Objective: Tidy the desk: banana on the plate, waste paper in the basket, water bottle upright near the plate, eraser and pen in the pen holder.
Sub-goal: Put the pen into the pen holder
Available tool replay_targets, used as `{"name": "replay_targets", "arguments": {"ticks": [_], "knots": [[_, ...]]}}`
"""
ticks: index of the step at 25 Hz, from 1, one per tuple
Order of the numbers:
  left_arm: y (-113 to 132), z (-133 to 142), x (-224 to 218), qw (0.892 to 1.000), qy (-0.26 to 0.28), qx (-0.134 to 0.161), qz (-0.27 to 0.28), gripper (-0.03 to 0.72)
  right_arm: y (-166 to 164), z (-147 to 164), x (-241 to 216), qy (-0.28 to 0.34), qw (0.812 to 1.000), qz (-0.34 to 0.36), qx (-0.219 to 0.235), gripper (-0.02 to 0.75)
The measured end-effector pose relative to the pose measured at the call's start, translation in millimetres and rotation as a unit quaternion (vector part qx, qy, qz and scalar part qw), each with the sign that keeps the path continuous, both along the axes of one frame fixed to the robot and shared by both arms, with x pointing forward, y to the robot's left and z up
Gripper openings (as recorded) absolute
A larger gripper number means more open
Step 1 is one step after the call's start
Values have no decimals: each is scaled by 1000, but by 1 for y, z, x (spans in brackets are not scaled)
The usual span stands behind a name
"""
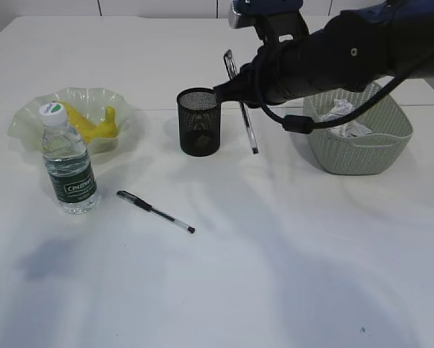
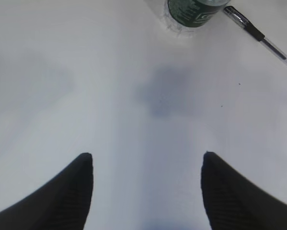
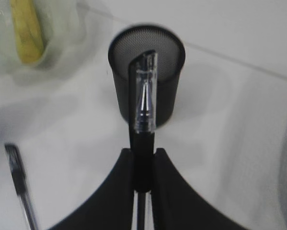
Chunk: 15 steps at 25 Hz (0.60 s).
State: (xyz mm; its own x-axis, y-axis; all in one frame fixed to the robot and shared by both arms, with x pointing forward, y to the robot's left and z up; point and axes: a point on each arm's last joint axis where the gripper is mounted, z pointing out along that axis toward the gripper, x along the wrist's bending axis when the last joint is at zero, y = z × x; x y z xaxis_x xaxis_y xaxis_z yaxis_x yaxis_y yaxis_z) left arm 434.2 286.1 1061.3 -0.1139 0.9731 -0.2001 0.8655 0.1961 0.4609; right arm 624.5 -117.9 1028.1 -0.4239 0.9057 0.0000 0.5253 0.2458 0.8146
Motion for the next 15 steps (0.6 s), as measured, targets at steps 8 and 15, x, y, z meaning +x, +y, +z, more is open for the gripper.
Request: {"name": "replay_targets", "arguments": {"ticks": [8,15], "knots": [[0,0,0,1000,1,-1,0,496,11,-7,24,-110,993,0,52,45],[0,0,0,1000,1,-1,0,496,24,-3,51,-155,985,0,73,45]]}}
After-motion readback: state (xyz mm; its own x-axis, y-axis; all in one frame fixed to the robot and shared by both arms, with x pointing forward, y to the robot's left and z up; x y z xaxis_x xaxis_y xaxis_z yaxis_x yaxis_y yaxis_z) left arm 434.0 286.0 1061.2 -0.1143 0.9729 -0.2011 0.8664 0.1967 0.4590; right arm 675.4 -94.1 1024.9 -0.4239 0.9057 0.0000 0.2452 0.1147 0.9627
